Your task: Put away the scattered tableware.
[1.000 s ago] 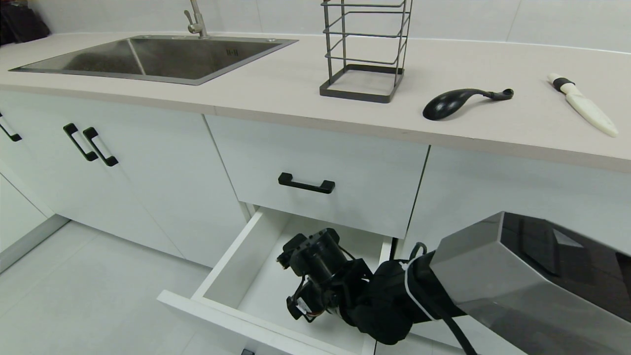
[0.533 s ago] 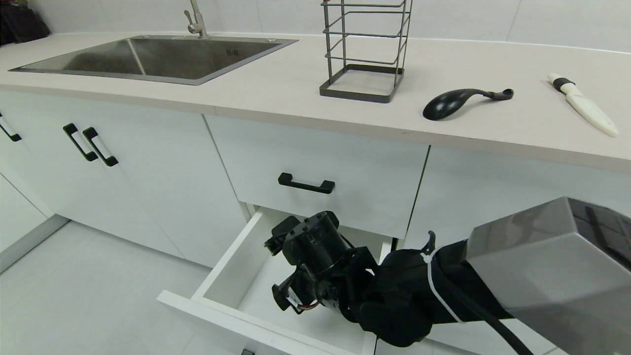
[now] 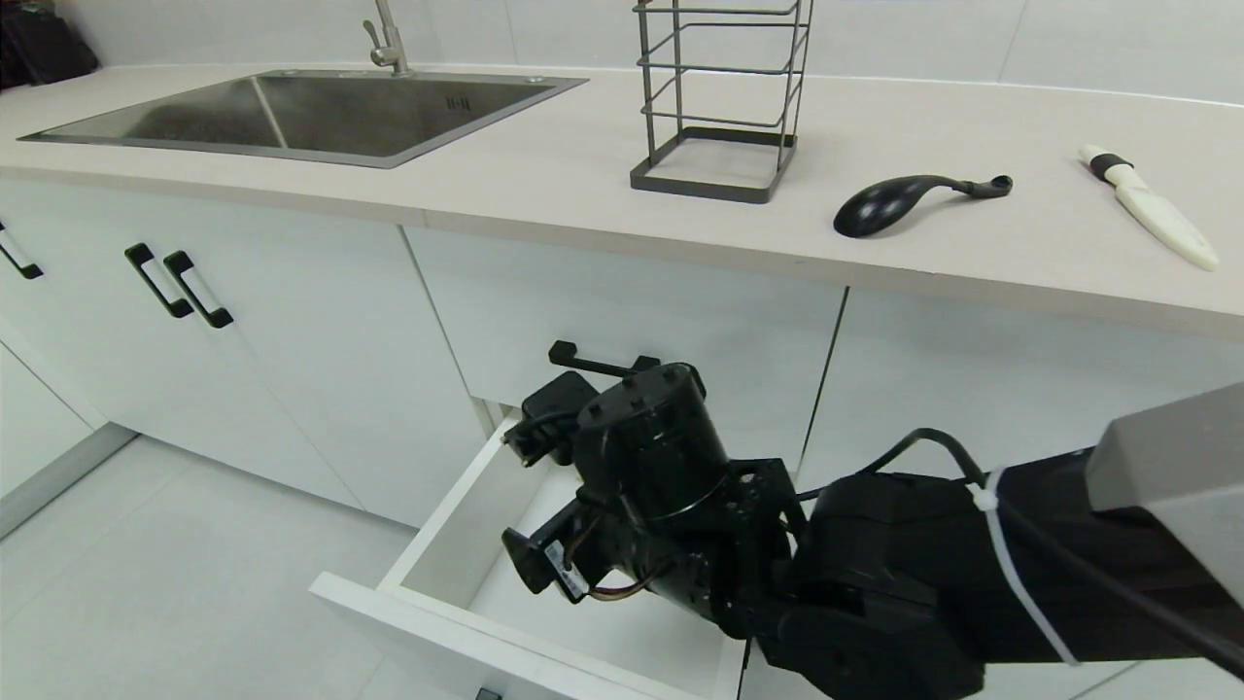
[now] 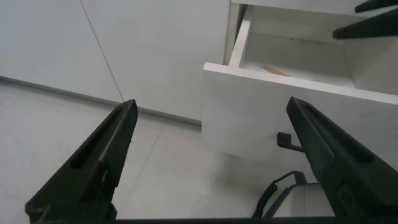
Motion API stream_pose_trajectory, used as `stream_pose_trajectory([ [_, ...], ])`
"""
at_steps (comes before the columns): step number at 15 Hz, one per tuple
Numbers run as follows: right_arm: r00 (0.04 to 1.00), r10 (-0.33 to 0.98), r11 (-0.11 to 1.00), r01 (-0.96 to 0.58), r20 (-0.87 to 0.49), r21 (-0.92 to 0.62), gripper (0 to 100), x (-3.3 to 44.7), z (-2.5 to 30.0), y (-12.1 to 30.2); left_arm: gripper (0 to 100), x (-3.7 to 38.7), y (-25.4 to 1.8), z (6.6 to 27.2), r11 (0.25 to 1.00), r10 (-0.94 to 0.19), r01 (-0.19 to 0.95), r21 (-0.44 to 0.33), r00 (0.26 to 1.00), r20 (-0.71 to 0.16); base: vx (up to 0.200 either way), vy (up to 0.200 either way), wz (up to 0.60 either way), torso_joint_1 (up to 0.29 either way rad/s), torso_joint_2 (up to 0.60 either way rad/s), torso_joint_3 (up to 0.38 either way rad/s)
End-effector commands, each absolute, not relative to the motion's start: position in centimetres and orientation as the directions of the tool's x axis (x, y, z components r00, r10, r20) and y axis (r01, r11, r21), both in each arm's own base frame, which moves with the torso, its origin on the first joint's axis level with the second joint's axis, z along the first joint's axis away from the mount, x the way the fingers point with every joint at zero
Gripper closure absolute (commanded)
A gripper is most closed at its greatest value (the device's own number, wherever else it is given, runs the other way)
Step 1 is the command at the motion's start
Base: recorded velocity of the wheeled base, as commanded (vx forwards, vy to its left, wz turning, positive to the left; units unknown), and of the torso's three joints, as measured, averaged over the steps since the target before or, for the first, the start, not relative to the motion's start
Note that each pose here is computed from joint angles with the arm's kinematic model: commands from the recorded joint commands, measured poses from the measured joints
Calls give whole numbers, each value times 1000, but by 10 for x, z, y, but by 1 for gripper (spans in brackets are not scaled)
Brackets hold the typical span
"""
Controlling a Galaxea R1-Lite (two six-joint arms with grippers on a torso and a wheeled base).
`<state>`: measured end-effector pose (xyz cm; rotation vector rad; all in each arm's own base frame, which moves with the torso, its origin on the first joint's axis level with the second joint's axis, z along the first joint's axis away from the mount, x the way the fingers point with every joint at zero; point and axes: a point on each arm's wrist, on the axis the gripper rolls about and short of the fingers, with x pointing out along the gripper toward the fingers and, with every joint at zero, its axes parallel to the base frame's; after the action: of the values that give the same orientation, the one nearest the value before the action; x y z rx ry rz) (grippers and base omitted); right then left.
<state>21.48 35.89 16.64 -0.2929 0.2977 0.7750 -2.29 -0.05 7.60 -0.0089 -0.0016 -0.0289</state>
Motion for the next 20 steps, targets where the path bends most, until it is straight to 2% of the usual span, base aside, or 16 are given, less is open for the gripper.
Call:
stream_pose_trajectory([
  [1, 645, 707, 640, -758, -288, -126, 0, 194, 187, 327, 0, -23, -1, 76, 1000, -29, 29, -9, 1000, 2, 0, 0, 0, 0, 0, 0],
  [2, 625, 729, 617, -777, -280, -125, 0, 189, 186, 319, 0, -23, -1, 76, 1000, -28, 28, -9, 1000, 2, 0, 0, 0, 0, 0, 0],
  [4, 514, 821, 508, -856, -249, -92, 0, 167, 179, 288, 0, -23, -1, 76, 1000, -29, 29, -9, 1000, 2, 0, 0, 0, 0, 0, 0],
  [8, 370, 899, 360, -929, -235, -87, 0, 155, 168, 251, 0, -23, -1, 76, 1000, -29, 29, -9, 1000, 2, 0, 0, 0, 0, 0, 0],
  [10, 360, 902, 350, -933, -241, -81, 0, 149, 165, 242, 0, -23, -1, 76, 1000, -28, 28, -9, 1000, 2, 0, 0, 0, 0, 0, 0],
  [13, 369, 857, 368, -927, -359, -75, 0, 139, 135, 228, 0, -23, -1, 76, 1000, -29, 29, -9, 1000, 2, 0, 0, 0, 0, 0, 0],
  [20, 430, 819, 422, -900, -379, -110, 0, 137, 130, 222, 0, -23, -1, 76, 1000, -29, 29, -9, 1000, 2, 0, 0, 0, 0, 0, 0],
])
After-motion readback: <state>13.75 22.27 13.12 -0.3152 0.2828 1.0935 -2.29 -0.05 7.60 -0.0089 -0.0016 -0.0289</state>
